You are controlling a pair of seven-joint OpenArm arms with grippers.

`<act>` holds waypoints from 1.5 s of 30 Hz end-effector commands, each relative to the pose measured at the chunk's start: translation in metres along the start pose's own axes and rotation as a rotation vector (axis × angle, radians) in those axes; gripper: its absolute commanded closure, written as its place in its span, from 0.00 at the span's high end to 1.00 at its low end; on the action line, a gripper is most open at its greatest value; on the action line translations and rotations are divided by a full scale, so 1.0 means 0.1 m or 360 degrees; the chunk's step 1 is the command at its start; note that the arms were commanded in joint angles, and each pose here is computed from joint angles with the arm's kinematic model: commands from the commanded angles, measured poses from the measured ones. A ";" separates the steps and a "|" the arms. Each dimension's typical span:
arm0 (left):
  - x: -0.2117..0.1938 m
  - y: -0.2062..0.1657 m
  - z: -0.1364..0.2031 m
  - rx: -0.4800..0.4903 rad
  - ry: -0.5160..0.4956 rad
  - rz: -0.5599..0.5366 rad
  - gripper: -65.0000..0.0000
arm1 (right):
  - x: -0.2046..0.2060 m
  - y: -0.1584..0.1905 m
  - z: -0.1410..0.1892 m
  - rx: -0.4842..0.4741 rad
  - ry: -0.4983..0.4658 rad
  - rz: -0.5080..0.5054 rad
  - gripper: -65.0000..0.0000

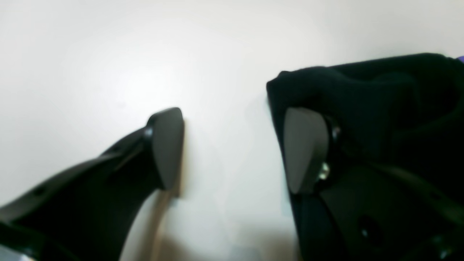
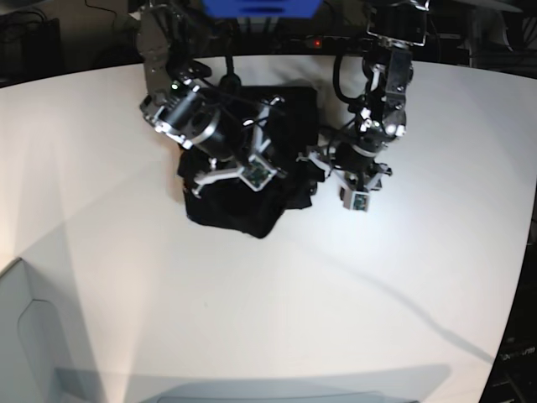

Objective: Fold the T-shirt properly
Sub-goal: 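Lift the strip end with the right gripper and fold it over onto the stack, then press and tuck the folded layers with the right gripper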

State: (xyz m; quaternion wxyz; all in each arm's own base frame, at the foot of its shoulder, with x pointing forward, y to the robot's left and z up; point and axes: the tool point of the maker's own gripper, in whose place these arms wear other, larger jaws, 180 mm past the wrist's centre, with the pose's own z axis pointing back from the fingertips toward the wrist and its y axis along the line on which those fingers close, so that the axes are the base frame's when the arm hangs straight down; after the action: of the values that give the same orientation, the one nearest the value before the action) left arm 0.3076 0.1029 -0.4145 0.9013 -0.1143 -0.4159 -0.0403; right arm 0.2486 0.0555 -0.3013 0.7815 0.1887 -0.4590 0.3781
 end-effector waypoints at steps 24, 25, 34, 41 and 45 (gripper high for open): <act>0.43 0.91 0.85 0.0416 -0.0297 0.0111 0.65 | 0.04 0.32 -0.37 0.0247 0.0013 0.0084 0.50; 0.44 0.99 0.91 0.0455 -0.0310 0.0119 0.65 | 0.11 0.32 -0.32 0.0234 -0.0023 0.0096 0.53; 0.52 1.51 1.23 0.0685 -0.0381 0.0168 0.65 | 0.27 -0.31 0.04 -0.0099 -0.0125 0.0059 0.55; 0.51 1.53 1.25 0.0693 -0.0381 0.0167 0.65 | -0.07 -0.53 0.11 -0.0179 0.0003 -0.0005 0.56; 0.53 1.53 1.24 0.0693 -0.0386 0.0167 0.65 | -0.25 -0.10 0.00 0.0011 0.0078 0.0001 0.56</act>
State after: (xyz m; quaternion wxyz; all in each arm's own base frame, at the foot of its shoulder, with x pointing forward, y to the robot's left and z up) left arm 0.2693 0.2794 -0.3374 0.8612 0.0518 -0.4916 0.1186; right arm 0.2439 0.0312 -0.3386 0.8087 0.1661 -0.4110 0.3866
